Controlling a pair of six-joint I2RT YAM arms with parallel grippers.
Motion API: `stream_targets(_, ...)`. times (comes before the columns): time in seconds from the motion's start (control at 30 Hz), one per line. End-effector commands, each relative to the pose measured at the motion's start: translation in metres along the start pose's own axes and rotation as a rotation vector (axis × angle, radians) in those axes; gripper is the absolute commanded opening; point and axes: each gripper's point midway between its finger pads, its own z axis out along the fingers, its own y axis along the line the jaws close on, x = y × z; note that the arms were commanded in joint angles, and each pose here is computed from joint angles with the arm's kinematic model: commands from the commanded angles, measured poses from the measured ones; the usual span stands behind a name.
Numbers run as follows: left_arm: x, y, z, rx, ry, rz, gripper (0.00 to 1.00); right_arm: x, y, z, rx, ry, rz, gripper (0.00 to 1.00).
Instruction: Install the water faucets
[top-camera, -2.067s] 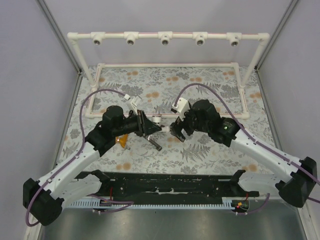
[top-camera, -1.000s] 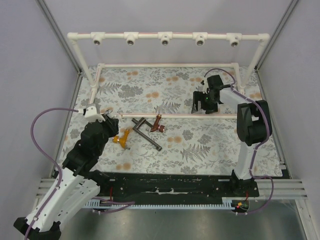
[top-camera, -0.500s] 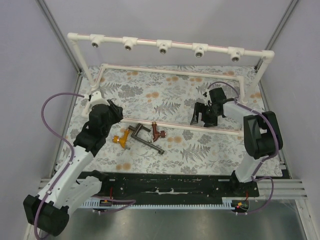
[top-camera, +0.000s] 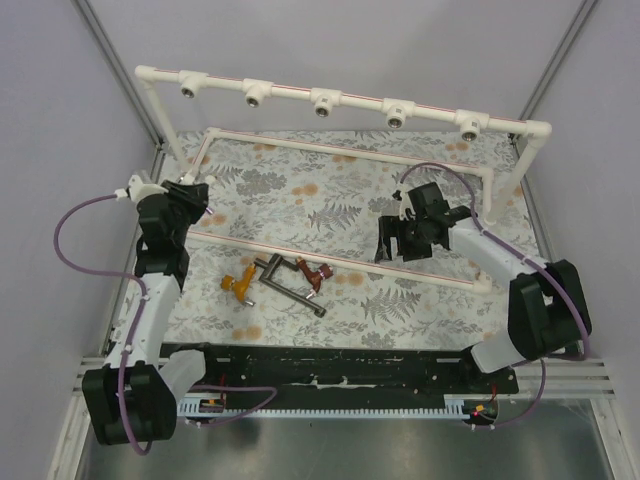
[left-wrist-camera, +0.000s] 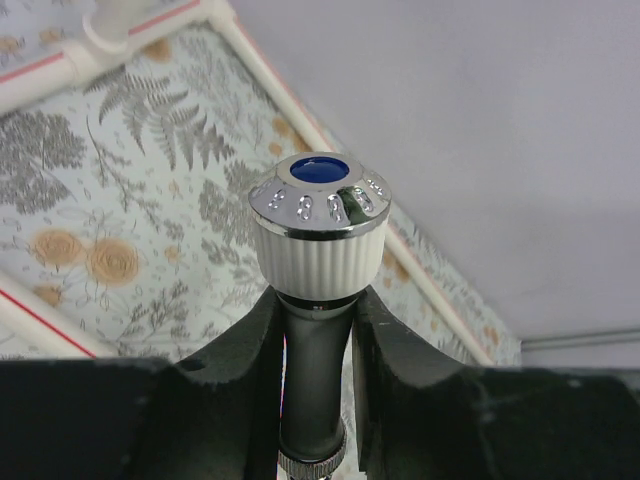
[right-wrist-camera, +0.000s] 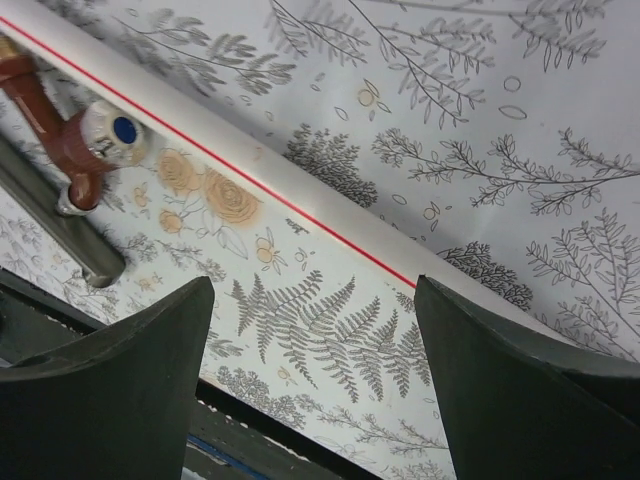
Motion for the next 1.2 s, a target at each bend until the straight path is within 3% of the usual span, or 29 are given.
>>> stream_targets(0.0, -0.065, -0.038, 0.002, 0.192, -0.183, -0.114, 0.02, -0.033, 0.025, -0.042, -0.030, -0.153, -0.159, 0.89)
stream_targets(0.23, -0.115, -0.074, 0.012, 0.393, -0.287, -0.241, 0.02, -0.059, 0.063, -0.084, -0.104, -0.290, -0.343, 0.90)
stream_targets(0.47, -0.140, -0.101, 0.034, 0.529, -0.271, -0.381, 0.02, -0.092, 0.102, -0.142, -0.152, -0.426, -0.530, 0.91)
stream_targets(0.63, -0.147, -0.106, 0.041, 0.547, -0.264, -0.422, 0.02, -0.121, 0.120, -0.191, -0.116, -0.454, -0.661, 0.92)
stream_targets(0.7, -0.146, -0.104, 0.044, 0.544, -0.261, -0.447, 0.02, -0.134, 0.116, -0.208, -0.047, -0.466, -0.711, 0.93)
stream_targets(0.9, -0.140, -0.104, 0.054, 0.572, -0.213, -0.545, 0.02, -0.199, 0.066, -0.264, 0.374, -0.516, -0.830, 0.98)
stream_targets(1.03, -0.133, -0.111, 0.059, 0.603, -0.169, -0.599, 0.02, -0.231, 0.047, -0.310, 0.427, -0.603, -0.863, 0.98)
stream_targets(1.17, -0.133, -0.115, 0.056, 0.582, -0.159, -0.557, 0.02, -0.241, 0.041, -0.309, 0.401, -0.616, -0.964, 0.98)
